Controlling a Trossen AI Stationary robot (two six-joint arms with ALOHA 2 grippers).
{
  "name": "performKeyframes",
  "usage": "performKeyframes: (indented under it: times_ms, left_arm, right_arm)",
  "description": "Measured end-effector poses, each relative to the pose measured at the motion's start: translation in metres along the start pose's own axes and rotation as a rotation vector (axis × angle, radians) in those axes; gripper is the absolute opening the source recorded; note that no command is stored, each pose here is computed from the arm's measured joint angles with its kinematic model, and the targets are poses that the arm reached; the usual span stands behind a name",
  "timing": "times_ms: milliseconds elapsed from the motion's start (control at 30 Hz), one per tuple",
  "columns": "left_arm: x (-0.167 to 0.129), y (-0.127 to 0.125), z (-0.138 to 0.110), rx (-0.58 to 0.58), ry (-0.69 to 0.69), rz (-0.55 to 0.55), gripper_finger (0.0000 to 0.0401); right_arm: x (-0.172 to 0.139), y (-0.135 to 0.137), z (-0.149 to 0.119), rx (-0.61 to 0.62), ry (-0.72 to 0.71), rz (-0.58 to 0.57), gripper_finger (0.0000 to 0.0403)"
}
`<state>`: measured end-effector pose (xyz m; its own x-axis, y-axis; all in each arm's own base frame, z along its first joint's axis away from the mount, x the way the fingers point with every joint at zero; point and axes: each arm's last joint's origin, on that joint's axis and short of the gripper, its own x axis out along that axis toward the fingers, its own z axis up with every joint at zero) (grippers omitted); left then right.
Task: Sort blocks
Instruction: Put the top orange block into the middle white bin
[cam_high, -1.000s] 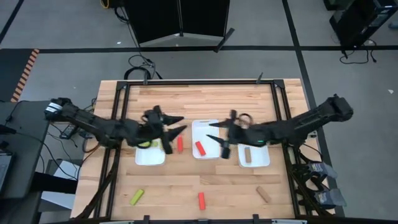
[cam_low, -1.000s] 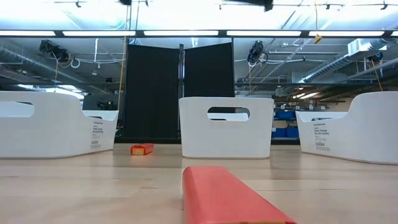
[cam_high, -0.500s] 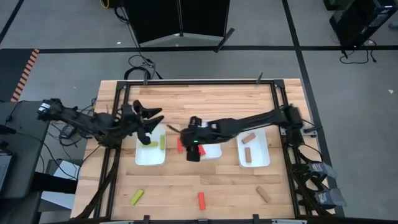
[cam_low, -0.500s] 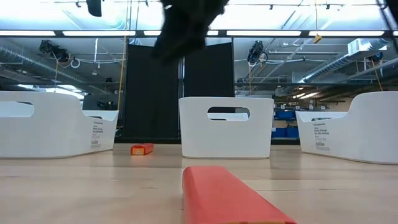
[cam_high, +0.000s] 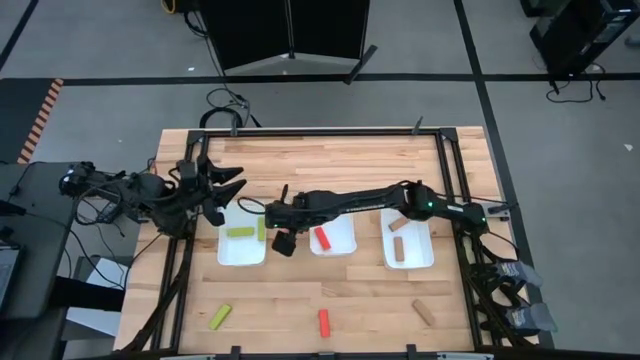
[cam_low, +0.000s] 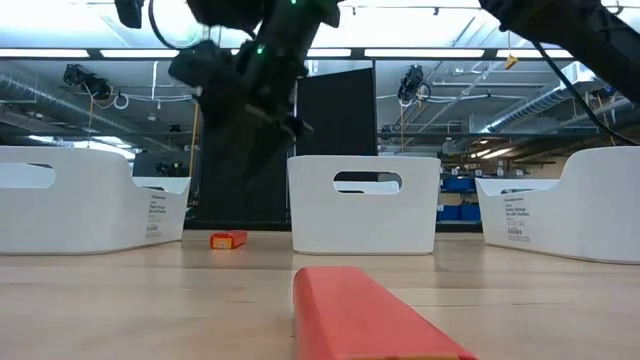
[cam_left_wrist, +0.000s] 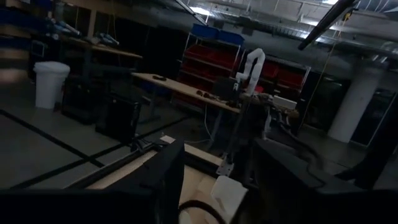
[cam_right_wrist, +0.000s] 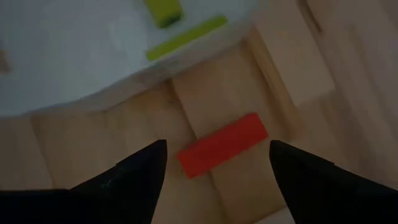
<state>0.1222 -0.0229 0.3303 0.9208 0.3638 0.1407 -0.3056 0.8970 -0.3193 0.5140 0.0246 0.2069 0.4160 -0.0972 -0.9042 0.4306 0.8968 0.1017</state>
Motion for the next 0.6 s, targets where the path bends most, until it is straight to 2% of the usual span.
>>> performKeyframes:
  times_ms: [100,267,467,600]
  left_arm:
    - [0.0002,-0.0001,-0.0009,0.0,0.007,0.0,0.0193]
    - [0.0002,0.0,-0.0008,-0.006,0.007,-0.001,0.0193]
    - [0.0002,-0.0003,-0.0009,-0.028,0.009,-0.009,0.0193]
    - [0.0002,-0.0008,-0.0011,-0.034,0.013,-0.025,0.0193]
  right_arm:
    - [0.0061,-0.0029,-0.0011,0.037,0.017,-0.017,0.0295]
    - [0.0096,0.0036,0.0029,0.068,-0.046,0.016,0.0295]
    - [0.0085,0.006,0.0042,0.109,-0.109,-0.04,0.0292]
    - [0.0086,0.0062,0.006,0.132,-0.129,-0.037,0.0294]
